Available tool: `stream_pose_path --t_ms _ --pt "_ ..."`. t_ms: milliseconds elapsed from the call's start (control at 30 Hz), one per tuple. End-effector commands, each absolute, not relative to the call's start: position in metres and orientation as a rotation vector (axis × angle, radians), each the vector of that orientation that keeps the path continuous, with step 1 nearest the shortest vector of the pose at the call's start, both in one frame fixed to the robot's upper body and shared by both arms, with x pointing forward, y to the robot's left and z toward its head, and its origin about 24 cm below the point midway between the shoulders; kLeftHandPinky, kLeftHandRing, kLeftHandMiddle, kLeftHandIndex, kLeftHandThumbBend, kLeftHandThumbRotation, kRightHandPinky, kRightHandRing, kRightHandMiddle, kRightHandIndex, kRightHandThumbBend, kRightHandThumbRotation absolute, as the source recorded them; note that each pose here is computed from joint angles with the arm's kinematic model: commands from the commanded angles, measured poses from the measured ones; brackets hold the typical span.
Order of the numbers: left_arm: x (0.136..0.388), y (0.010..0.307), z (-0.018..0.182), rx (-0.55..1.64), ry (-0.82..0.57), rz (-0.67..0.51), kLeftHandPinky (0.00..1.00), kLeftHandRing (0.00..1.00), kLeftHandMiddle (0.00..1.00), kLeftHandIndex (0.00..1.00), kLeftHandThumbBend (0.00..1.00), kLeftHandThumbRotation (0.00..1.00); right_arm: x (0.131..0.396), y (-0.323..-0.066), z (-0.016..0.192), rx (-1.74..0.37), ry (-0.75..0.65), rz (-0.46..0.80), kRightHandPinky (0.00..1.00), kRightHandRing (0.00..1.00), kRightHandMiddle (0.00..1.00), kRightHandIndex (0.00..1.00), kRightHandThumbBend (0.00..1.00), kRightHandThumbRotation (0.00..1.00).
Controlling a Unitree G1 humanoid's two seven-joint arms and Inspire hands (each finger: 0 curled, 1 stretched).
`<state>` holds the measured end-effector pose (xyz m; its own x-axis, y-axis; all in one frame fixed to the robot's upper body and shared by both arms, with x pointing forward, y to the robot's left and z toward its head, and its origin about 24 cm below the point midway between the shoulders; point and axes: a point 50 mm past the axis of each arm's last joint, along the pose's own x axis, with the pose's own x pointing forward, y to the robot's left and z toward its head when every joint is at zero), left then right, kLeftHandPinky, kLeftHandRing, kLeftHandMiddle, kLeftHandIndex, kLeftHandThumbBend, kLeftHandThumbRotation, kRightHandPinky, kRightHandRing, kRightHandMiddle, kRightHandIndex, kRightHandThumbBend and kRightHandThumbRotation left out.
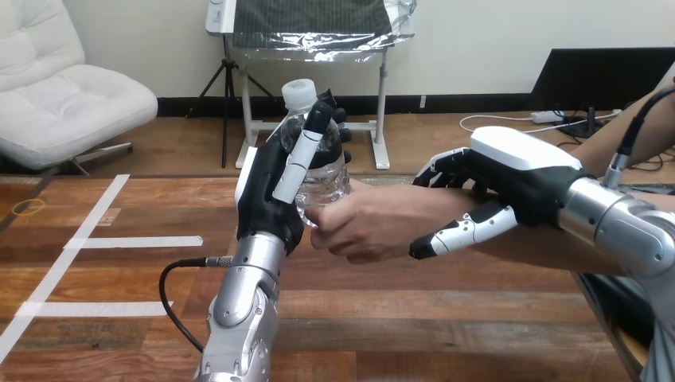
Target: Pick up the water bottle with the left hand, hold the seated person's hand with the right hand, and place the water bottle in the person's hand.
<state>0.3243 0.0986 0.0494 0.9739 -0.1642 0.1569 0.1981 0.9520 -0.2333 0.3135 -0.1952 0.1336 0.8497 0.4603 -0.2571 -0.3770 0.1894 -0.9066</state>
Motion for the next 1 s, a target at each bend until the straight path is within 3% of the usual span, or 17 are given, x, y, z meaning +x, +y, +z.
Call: stream_pose_path --t_ms 0,333,800,967 --pt "0.328 0.1 0.069 -0.197 -0.215 -0.19 0.75 0.79 0.8 0.8 0.72 0.72 0.309 -0.198 0.128 -1.225 -0.063 0.6 0.53 0.66 0.68 0.72 1.0 0.64" --pt "0.325 0.103 0.071 -0.114 -0.221 -0.166 0.97 0.94 0.92 0.9 0.72 0.83 0.307 -0.199 0.127 -1.188 -0.051 0.602 0.55 0.69 0.7 0.73 1.0 0.67" --pt "0.319 0.106 0.076 -0.086 -0.248 -0.134 1.0 1.0 0.99 0.98 0.77 0.9 0.303 -0.2 0.126 -1.126 -0.078 0.554 0.6 0.8 0.82 0.84 1.0 0.73" --pt "0.316 0.107 0.078 -0.066 -0.261 -0.125 1.0 1.0 1.0 1.0 0.85 0.97 0.301 -0.201 0.126 -1.049 -0.095 0.523 0.61 0.85 0.86 0.88 1.0 0.81"
